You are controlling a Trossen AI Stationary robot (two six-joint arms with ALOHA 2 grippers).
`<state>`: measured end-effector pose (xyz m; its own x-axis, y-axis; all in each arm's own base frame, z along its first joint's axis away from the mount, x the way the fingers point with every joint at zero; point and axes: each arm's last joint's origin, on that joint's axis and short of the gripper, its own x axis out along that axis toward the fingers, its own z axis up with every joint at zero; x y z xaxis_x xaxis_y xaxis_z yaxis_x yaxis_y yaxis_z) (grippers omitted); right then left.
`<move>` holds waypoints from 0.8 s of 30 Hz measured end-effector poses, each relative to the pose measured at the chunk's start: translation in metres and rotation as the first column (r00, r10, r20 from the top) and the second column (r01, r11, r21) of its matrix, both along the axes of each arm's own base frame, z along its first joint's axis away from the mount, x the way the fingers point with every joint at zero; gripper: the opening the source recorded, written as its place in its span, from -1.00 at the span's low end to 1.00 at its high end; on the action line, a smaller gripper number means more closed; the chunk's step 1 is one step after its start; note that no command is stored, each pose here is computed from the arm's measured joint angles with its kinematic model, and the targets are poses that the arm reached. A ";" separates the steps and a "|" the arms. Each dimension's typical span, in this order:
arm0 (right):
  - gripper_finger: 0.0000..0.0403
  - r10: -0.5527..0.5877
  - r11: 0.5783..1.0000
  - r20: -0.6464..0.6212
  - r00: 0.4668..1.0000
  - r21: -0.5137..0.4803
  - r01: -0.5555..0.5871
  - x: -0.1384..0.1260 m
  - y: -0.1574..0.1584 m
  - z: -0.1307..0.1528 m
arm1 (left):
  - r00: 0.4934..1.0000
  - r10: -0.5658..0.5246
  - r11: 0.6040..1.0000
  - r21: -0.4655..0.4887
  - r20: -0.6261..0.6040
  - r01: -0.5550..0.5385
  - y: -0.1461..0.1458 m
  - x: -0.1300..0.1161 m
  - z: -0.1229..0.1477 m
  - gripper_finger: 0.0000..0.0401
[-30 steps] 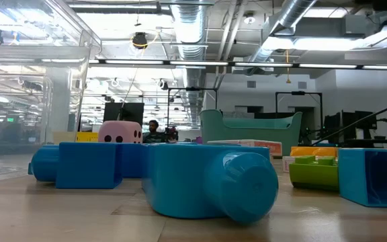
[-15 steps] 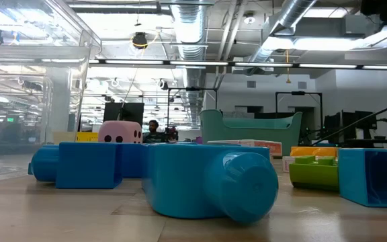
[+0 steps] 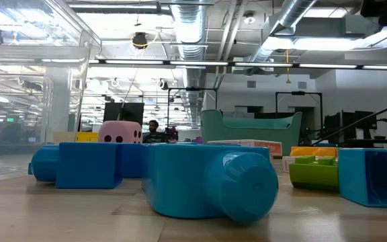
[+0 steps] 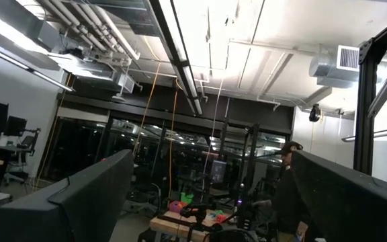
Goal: Pick & Place Toys
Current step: Put the bottom pink die into the green bin
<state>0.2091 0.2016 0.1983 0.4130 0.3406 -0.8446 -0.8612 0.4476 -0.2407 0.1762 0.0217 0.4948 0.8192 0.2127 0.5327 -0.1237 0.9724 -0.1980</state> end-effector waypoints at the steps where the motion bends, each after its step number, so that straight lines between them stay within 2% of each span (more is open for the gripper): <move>1: 0.99 0.003 1.000 -0.003 1.000 -0.001 -0.003 0.000 -0.001 0.000 | 1.000 0.000 1.000 0.000 0.000 0.000 0.000 0.000 0.000 0.98; 7: 0.99 0.043 0.999 -0.031 0.999 0.005 -0.043 -0.003 -0.004 -0.008 | 1.000 0.000 1.000 0.000 -0.003 0.000 0.000 0.000 0.000 0.98; 9: 0.99 0.056 0.998 -0.049 0.997 -0.025 -0.058 -0.005 -0.006 -0.013 | 1.000 0.000 1.000 0.000 -0.003 0.000 0.000 0.000 0.000 0.98; 19: 0.99 0.094 0.994 -0.041 0.995 -0.052 -0.096 -0.003 -0.009 -0.013 | 1.000 -0.026 1.000 0.016 -0.005 0.026 -0.001 0.000 0.000 0.98; 24: 0.99 0.091 0.995 -0.045 0.995 -0.035 -0.092 -0.002 -0.013 -0.016 | 1.000 -0.028 0.999 0.017 -0.005 0.028 -0.001 0.000 0.000 0.98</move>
